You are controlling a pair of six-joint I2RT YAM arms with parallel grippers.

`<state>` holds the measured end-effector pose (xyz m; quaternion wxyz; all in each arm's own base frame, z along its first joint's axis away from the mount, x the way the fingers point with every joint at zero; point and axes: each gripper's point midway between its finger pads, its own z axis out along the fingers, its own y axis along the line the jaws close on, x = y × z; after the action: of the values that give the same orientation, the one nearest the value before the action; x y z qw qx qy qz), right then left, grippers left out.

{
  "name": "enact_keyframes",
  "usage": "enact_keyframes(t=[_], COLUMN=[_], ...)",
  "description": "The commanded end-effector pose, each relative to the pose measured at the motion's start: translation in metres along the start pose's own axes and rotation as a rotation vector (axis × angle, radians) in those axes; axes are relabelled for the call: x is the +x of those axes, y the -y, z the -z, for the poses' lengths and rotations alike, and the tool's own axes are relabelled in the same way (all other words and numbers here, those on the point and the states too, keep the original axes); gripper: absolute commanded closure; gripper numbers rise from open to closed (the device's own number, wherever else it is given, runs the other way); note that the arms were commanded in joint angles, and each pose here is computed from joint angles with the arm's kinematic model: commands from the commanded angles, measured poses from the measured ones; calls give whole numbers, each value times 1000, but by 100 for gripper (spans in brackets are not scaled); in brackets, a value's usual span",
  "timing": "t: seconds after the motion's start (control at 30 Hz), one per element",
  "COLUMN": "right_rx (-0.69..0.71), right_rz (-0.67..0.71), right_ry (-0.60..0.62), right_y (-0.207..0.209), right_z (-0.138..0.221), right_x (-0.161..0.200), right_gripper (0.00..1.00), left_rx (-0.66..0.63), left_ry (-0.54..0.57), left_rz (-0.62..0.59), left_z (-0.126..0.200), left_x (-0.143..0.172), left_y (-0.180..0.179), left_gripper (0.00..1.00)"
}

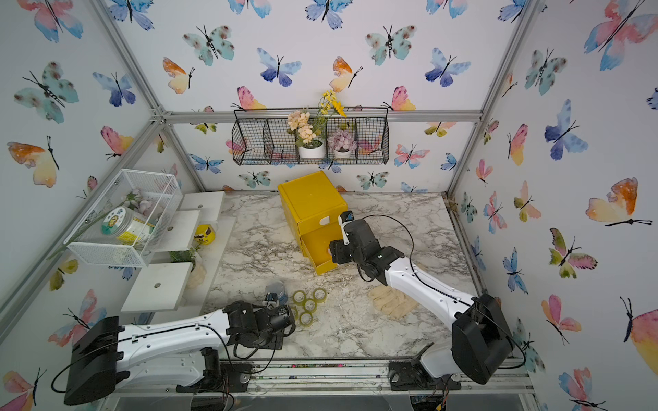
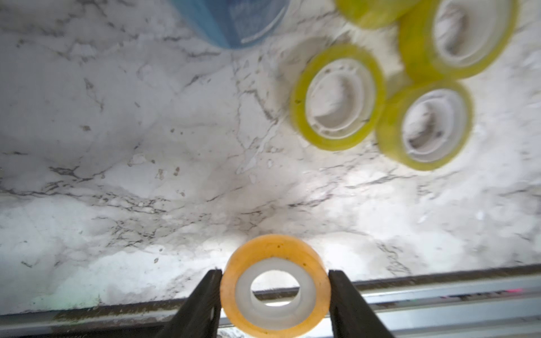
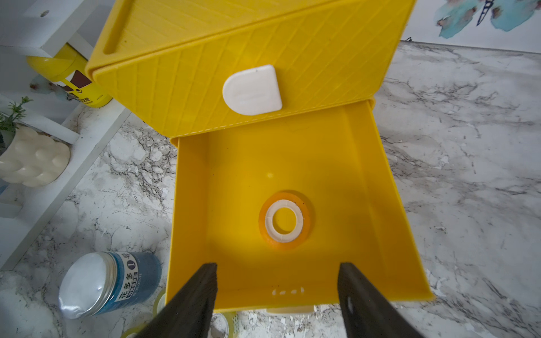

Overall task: Place the transparent tape into the drawer according to color
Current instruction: Place the tape in the drawer.

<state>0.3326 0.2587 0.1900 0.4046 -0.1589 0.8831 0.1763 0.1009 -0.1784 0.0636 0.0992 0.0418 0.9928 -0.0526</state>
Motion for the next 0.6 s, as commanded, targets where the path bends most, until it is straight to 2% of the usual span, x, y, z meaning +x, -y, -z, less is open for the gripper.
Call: enact_keyframes(t=[0.0, 0.13, 0.33, 0.47, 0.57], right_rx=[34, 72, 130, 178, 206], right_rz=[-19, -42, -84, -108, -126], right_ry=[44, 67, 109, 141, 157], right_y=[6, 15, 30, 41, 49], right_z=[10, 18, 34, 48, 56], right_x=[-7, -6, -5, -4, -1], right_gripper=[30, 29, 29, 29, 29], left_rx=[4, 67, 163, 192, 223], left_ry=[55, 175, 383, 452, 470], left_rz=[-6, 13, 20, -18, -51], left_z=[25, 56, 101, 117, 117], left_x=[-19, -61, -144, -189, -214], left_y=[1, 16, 44, 76, 103], left_gripper=[58, 58, 58, 58, 58])
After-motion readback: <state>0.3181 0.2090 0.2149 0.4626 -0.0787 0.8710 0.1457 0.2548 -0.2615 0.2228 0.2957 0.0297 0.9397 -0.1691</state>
